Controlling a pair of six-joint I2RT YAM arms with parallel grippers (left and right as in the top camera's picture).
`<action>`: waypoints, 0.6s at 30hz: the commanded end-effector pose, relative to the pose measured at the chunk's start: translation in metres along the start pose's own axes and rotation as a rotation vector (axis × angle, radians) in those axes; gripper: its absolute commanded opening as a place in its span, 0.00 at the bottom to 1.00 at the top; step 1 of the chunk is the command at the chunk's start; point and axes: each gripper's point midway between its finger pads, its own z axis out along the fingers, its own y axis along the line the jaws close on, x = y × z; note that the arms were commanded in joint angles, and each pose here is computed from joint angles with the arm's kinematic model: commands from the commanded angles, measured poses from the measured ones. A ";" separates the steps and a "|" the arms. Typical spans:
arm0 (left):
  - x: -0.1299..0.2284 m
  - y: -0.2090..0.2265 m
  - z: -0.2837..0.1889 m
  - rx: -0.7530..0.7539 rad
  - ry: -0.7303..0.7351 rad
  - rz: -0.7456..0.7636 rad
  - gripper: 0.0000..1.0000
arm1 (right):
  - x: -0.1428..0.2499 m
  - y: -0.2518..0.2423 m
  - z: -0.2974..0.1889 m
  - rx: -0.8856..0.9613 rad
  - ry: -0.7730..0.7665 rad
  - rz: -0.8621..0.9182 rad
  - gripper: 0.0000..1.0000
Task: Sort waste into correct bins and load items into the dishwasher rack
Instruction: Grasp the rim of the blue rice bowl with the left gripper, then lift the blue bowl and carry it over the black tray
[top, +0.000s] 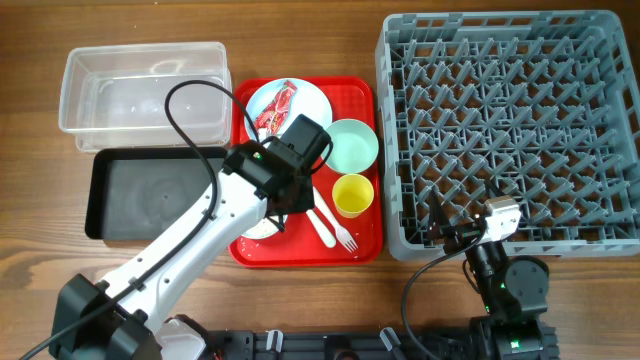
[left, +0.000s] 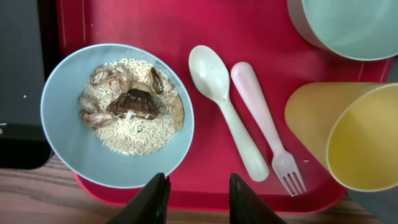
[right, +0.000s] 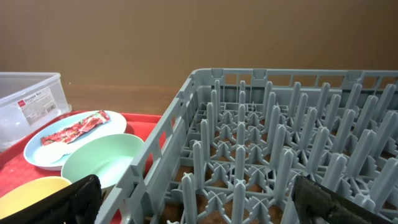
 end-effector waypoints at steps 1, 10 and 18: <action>0.004 0.002 0.010 -0.001 0.006 -0.013 0.31 | 0.000 0.001 0.000 -0.008 -0.003 -0.007 1.00; 0.010 0.004 0.038 0.012 -0.008 -0.021 0.22 | 0.000 0.001 0.000 -0.008 -0.003 -0.007 1.00; 0.016 0.007 0.065 0.030 -0.039 -0.025 0.20 | 0.000 0.001 0.000 -0.008 -0.003 -0.007 1.00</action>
